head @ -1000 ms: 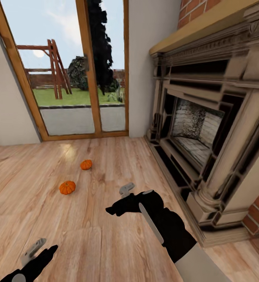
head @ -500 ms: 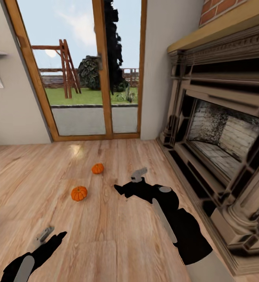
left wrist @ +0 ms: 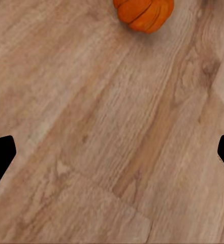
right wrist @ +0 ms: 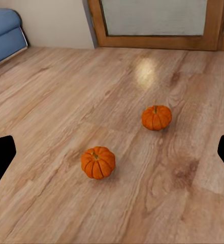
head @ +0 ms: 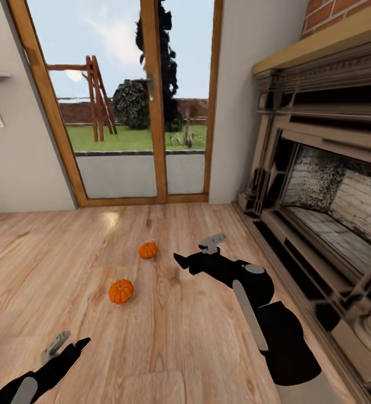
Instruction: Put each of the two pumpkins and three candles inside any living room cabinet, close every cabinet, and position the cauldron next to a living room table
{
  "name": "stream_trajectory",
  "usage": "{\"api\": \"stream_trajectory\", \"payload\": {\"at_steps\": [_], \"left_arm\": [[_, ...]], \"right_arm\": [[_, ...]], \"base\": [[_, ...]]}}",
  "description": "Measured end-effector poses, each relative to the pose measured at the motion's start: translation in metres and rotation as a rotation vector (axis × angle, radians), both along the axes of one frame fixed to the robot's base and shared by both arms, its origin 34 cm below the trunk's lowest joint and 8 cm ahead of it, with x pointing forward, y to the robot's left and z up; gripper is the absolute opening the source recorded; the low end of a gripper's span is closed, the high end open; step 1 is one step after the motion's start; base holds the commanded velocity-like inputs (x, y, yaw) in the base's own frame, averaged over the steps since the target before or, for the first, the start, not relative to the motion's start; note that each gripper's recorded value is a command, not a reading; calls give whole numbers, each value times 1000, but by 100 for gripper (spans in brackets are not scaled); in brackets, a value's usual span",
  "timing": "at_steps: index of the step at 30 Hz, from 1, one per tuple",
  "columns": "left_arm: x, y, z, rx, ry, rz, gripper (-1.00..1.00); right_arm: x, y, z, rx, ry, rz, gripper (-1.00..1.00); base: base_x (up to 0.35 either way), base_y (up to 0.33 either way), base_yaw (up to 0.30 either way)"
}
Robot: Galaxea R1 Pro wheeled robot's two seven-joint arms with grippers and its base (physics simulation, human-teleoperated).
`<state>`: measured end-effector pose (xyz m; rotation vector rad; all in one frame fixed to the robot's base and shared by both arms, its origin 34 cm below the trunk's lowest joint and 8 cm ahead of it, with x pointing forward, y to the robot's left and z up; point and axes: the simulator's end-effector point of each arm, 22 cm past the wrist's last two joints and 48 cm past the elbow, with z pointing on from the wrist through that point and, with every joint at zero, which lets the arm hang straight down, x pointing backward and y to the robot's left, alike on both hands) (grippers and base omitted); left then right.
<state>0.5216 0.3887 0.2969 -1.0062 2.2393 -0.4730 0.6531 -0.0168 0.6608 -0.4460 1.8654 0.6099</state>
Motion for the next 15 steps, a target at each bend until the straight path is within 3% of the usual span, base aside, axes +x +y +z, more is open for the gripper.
{"api": "stream_trajectory", "payload": {"at_steps": [15], "left_arm": [[-5, -3, -9, -27, 20, 9, 100]], "right_arm": [[-4, -1, -5, -3, 35, 4, 100]], "base": [[261, 235, 0]]}}
